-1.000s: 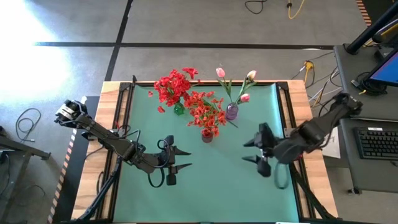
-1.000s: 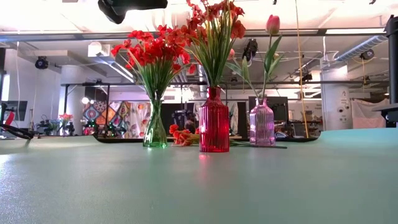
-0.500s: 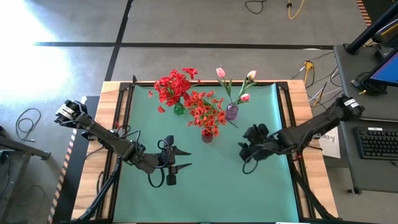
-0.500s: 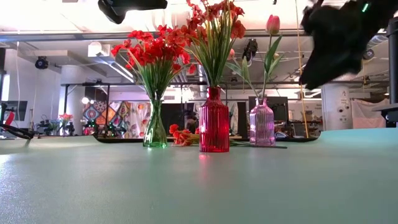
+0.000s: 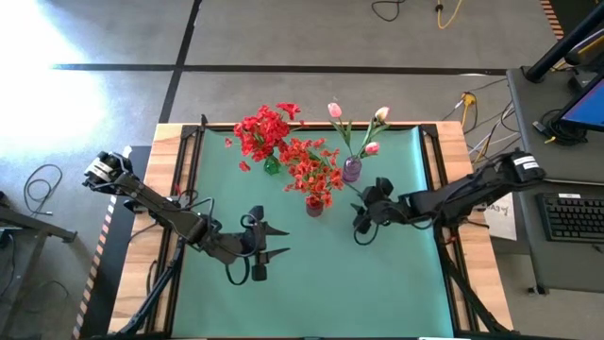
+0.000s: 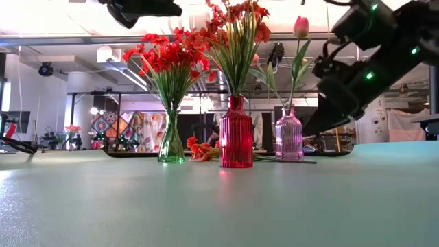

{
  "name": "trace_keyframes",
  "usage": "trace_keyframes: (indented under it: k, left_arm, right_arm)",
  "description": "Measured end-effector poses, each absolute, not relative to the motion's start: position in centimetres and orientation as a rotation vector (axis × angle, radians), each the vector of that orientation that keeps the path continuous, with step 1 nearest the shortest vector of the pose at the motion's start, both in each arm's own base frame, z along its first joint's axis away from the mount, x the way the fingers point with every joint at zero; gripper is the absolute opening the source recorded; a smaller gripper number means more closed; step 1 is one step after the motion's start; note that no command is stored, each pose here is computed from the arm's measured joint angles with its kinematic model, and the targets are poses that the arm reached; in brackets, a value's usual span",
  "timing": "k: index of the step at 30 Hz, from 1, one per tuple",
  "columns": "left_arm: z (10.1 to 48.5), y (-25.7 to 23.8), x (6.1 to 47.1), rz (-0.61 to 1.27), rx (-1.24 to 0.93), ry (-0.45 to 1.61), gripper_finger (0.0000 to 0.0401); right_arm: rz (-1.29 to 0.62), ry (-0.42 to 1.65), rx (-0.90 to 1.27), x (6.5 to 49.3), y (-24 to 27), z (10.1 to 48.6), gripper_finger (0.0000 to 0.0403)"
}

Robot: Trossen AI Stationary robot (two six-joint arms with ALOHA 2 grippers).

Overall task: Sort flowers into vase by color
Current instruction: Put the orange flowers into the red vase

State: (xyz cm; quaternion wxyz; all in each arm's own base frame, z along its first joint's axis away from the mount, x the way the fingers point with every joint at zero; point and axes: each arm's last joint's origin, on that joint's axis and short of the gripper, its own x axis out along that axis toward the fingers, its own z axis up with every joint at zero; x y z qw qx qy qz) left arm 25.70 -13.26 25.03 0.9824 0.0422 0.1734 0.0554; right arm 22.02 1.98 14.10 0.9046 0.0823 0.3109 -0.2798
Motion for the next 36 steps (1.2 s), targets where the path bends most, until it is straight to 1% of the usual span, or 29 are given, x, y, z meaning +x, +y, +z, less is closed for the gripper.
trace_keyframes:
  k: [7,13,20,24,31,33,36]
  left_arm:
    - [24.7,-13.1,25.6,0.127,0.110,0.382,0.0165]
    - [24.5,-12.9,25.5,0.163,0.124,0.400,0.0165]
    - [24.4,-12.6,25.5,0.182,0.124,0.412,0.0165]
    - [24.4,-12.6,25.5,0.183,0.126,0.416,0.0165]
    - [24.3,-12.5,25.4,0.184,0.122,0.419,0.0165]
    - [24.3,-12.5,25.4,0.184,0.123,0.422,0.0165]
    - [24.3,-12.5,25.4,0.185,0.123,0.422,0.0165]
  right_arm:
    - [-0.565,0.649,0.049,22.5,1.0,12.9,0.0189]
    - [-0.670,0.690,0.014,22.3,-0.3,11.7,0.0189]
    - [-0.701,0.727,0.051,22.1,-1.4,10.9,0.0189]
    - [-0.672,0.747,0.096,22.2,-1.9,10.4,0.0189]
    - [-0.689,0.764,0.120,22.4,-2.5,9.7,0.0188]
    - [-0.677,0.768,0.135,22.4,-2.7,9.6,0.0181]
    - [-0.669,0.771,0.166,22.5,-2.8,9.4,0.0157]
